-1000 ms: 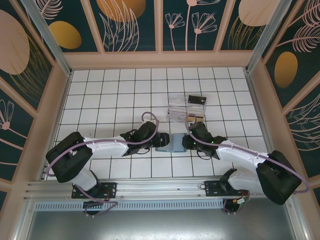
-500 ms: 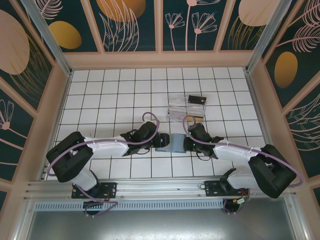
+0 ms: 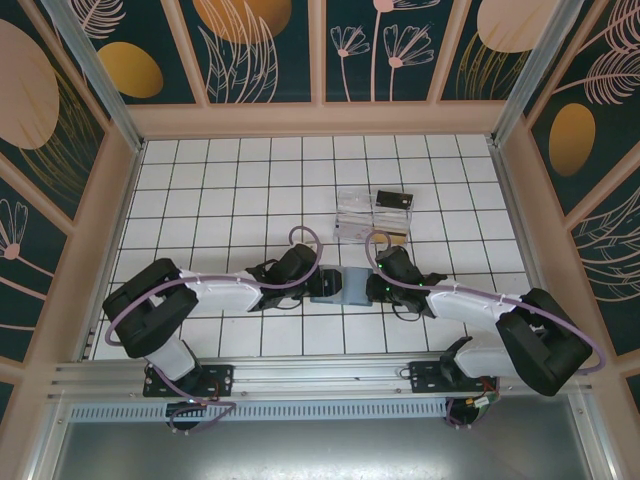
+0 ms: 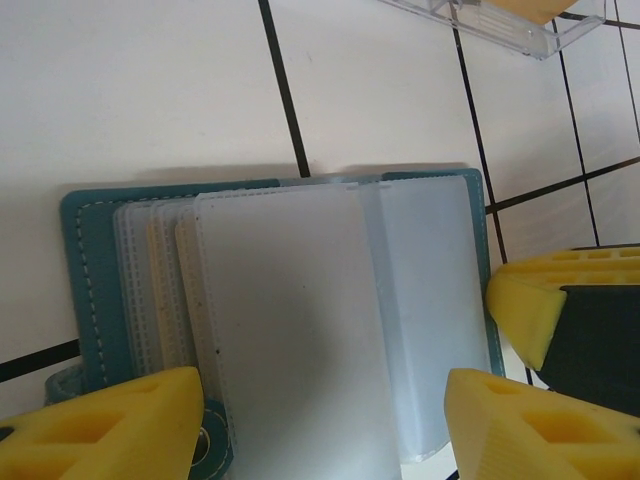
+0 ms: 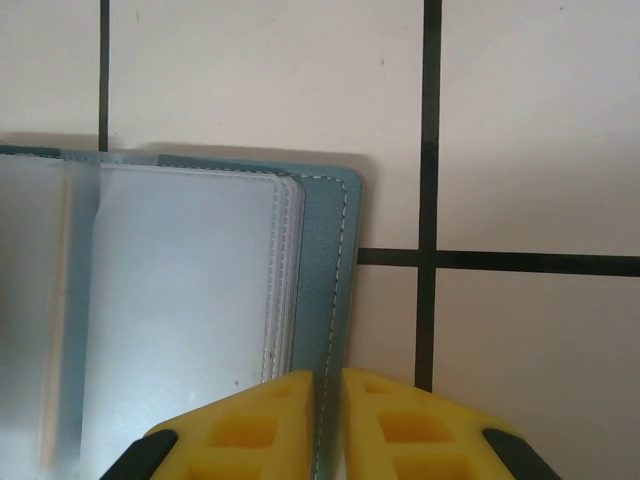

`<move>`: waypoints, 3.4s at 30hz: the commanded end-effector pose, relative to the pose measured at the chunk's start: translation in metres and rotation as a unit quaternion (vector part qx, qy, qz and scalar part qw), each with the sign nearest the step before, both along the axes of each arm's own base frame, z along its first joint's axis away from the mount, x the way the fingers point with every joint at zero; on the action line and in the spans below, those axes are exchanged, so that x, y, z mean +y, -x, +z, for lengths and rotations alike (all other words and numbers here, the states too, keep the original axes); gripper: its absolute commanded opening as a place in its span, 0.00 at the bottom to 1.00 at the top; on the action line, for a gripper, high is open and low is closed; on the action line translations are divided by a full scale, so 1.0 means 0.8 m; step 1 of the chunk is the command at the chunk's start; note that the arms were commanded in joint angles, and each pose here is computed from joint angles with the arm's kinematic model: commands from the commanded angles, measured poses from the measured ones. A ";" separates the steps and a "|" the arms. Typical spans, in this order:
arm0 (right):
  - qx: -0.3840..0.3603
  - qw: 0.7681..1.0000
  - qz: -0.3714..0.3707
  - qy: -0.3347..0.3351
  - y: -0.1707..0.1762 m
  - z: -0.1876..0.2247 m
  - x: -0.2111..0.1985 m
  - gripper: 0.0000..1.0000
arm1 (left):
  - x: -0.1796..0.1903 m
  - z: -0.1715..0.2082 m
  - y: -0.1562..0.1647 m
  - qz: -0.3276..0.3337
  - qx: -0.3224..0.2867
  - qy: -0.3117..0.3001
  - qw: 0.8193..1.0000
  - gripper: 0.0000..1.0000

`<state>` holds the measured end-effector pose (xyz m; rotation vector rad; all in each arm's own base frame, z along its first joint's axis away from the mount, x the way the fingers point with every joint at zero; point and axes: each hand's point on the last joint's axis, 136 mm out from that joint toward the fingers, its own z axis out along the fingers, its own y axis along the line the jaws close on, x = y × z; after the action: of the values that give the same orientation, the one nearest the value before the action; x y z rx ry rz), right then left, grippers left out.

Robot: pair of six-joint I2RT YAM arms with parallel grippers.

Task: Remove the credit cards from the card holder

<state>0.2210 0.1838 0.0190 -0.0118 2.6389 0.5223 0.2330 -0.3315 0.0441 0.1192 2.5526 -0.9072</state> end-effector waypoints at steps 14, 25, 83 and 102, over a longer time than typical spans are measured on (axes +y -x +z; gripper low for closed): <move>0.014 1.000 -0.005 -0.006 0.006 -0.011 -0.002 0.19 | -0.025 0.027 0.005 -0.043 -0.013 0.048 0.998 0.73; 0.012 1.000 -0.012 -0.009 0.008 -0.012 -0.004 0.19 | -0.047 0.051 0.001 -0.073 -0.032 0.062 0.995 0.72; 0.004 0.981 0.009 -0.196 0.001 0.041 0.035 0.40 | -0.017 0.035 -0.003 0.001 -0.025 0.037 0.999 0.60; 0.027 0.994 -0.006 -0.102 -0.017 0.006 0.036 0.19 | 0.063 -0.007 -0.015 0.076 -0.019 -0.066 0.995 0.58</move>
<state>0.2292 0.2172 0.0265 0.0835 2.6163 0.8737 0.2423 -0.2964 0.0431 -0.0052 2.5319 -0.7671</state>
